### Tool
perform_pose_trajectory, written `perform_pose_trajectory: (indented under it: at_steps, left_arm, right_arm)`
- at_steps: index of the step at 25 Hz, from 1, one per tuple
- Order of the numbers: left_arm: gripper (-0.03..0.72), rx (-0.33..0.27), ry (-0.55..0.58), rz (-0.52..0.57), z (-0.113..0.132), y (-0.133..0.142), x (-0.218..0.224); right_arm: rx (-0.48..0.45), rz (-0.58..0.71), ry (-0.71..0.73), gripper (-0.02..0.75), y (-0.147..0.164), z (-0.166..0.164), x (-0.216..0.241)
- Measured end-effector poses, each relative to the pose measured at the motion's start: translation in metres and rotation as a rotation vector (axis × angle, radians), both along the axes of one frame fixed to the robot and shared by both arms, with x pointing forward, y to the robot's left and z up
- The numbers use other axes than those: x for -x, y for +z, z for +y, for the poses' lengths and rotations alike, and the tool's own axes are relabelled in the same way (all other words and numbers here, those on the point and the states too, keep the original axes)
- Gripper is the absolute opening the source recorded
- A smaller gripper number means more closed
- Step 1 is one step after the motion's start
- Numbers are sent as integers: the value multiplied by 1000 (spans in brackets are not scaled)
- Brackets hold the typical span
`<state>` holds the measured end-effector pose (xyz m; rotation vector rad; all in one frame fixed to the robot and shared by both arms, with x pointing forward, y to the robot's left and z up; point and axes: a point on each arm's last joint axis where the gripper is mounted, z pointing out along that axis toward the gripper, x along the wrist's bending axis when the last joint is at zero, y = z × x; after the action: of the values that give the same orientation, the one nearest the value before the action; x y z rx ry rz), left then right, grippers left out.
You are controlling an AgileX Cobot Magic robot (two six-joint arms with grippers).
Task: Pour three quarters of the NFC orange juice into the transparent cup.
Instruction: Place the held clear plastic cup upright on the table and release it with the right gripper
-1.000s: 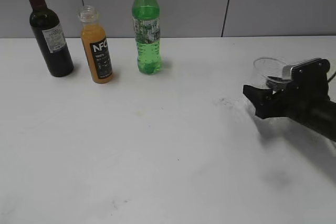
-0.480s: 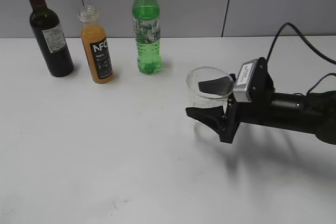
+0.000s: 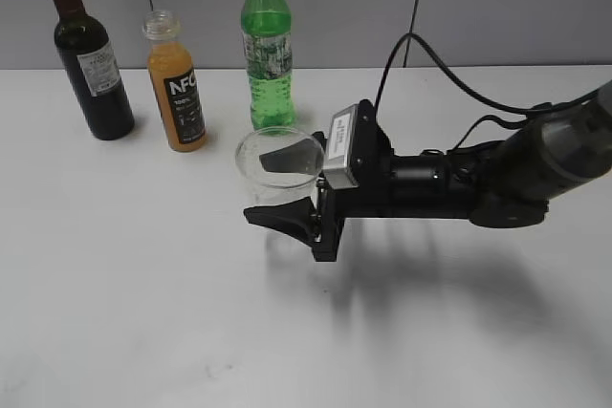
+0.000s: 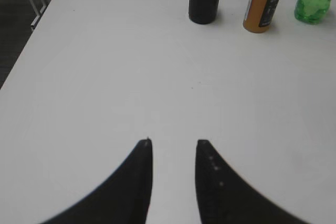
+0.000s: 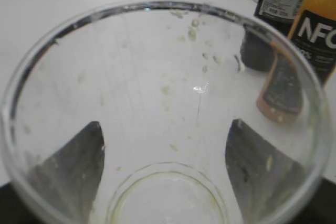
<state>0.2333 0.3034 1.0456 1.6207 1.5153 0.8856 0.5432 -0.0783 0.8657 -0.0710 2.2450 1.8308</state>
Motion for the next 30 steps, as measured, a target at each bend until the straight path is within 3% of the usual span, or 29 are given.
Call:
perform_pose_trajectory:
  at_steps: [10, 16, 26, 30]
  left_arm:
    - [229, 0, 0, 0, 0, 0, 0]
    - [229, 0, 0, 0, 0, 0, 0]
    - [229, 0, 0, 0, 0, 0, 0]
    - [229, 0, 0, 0, 0, 0, 0]
  right_arm:
    - [28, 21, 49, 541, -14, 45, -14]
    - [132, 49, 13, 541, -35, 43, -16]
    - [130, 71, 9, 542, -38, 43, -16]
    - [141, 116, 1, 605, -40, 42, -15]
